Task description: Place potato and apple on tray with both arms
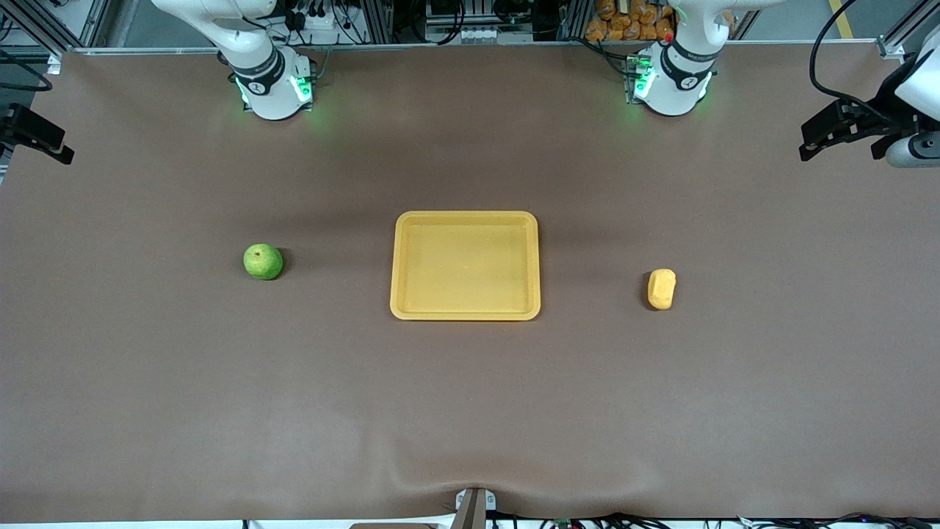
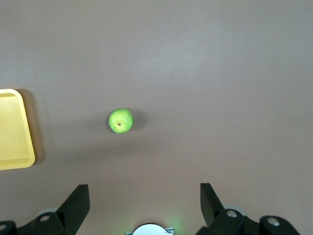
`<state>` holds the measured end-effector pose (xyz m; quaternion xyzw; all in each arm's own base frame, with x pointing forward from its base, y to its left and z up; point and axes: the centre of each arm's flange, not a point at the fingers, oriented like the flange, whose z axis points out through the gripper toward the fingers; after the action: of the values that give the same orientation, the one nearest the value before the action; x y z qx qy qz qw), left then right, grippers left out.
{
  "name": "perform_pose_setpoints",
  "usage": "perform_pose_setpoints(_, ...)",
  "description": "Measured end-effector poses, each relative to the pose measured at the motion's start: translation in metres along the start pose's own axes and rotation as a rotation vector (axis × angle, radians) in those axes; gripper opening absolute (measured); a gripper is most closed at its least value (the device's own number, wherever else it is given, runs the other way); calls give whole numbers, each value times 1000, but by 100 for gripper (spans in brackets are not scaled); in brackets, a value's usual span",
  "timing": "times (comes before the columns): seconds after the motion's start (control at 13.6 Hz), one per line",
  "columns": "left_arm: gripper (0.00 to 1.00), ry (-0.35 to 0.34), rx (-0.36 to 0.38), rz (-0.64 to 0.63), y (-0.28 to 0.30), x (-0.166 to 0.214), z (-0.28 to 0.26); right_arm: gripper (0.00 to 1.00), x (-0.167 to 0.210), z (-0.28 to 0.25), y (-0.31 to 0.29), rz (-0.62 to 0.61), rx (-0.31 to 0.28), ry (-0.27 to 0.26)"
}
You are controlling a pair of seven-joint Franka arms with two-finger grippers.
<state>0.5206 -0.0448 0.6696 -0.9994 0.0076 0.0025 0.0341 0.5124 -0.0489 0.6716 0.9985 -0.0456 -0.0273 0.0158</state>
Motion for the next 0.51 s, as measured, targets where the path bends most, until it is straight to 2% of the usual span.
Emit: perform_pose_setpoints(0.51, 100, 1, 0, -3, -2, 0, -1, 100, 1, 2, -1, -2, 0, -4)
